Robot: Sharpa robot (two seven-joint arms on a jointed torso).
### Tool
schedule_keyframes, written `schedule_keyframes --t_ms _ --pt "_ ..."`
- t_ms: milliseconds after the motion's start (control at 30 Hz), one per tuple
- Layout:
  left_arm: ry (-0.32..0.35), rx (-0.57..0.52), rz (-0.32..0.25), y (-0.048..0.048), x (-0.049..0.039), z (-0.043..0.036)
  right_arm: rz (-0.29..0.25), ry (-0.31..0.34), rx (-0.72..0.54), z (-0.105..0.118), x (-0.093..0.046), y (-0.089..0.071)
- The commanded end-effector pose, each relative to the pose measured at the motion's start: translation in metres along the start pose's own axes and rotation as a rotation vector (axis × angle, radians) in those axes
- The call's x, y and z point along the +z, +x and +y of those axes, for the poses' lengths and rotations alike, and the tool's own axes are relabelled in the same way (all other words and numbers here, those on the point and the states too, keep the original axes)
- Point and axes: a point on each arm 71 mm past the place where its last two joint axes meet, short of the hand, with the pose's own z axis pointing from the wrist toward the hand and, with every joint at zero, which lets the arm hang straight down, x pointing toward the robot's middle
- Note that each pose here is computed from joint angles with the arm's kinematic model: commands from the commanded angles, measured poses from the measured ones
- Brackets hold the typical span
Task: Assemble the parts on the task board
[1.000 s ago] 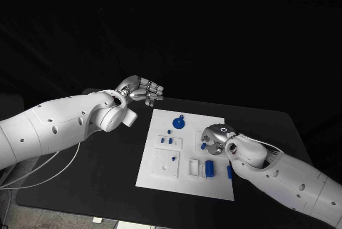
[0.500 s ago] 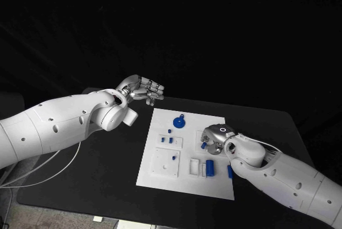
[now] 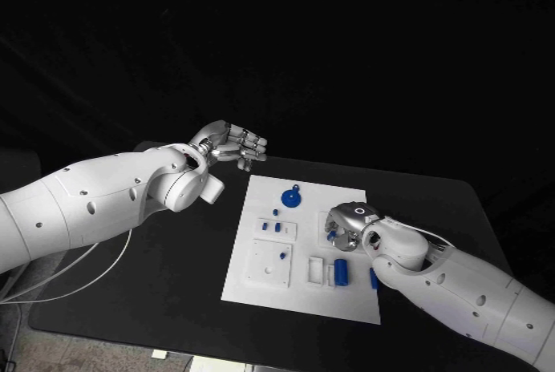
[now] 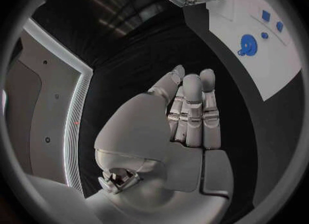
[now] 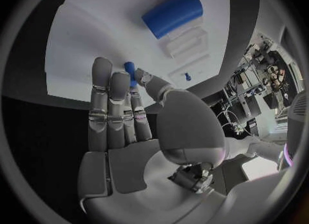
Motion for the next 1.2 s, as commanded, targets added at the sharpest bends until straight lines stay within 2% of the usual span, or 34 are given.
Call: schedule_keyframes --t_ms 33,367,767,1033,1200 --pt "0.006 -0.009 0.013 0.002 0.0006 -0.0012 0.022 -0.01 -0.004 0.001 0.0 0.002" --pt "0.005 -0.009 0.012 0.0021 0.0008 -0.001 0.007 -0.008 -0.02 0.002 0.001 0.002" --pt "0.0 -0.008 0.013 0.0013 0.0005 -0.0003 -0.087 -0.013 -0.018 0.005 0.001 -0.004" --pt "-0.006 -0.006 0.005 -0.0021 -0.0002 0.0013 -0.119 -0.005 0.055 0.001 -0.005 -0.011" --pt "-0.01 -0.005 -0.002 -0.0047 -0.0009 0.0026 -0.138 -0.007 0.111 0.002 -0.009 -0.022"
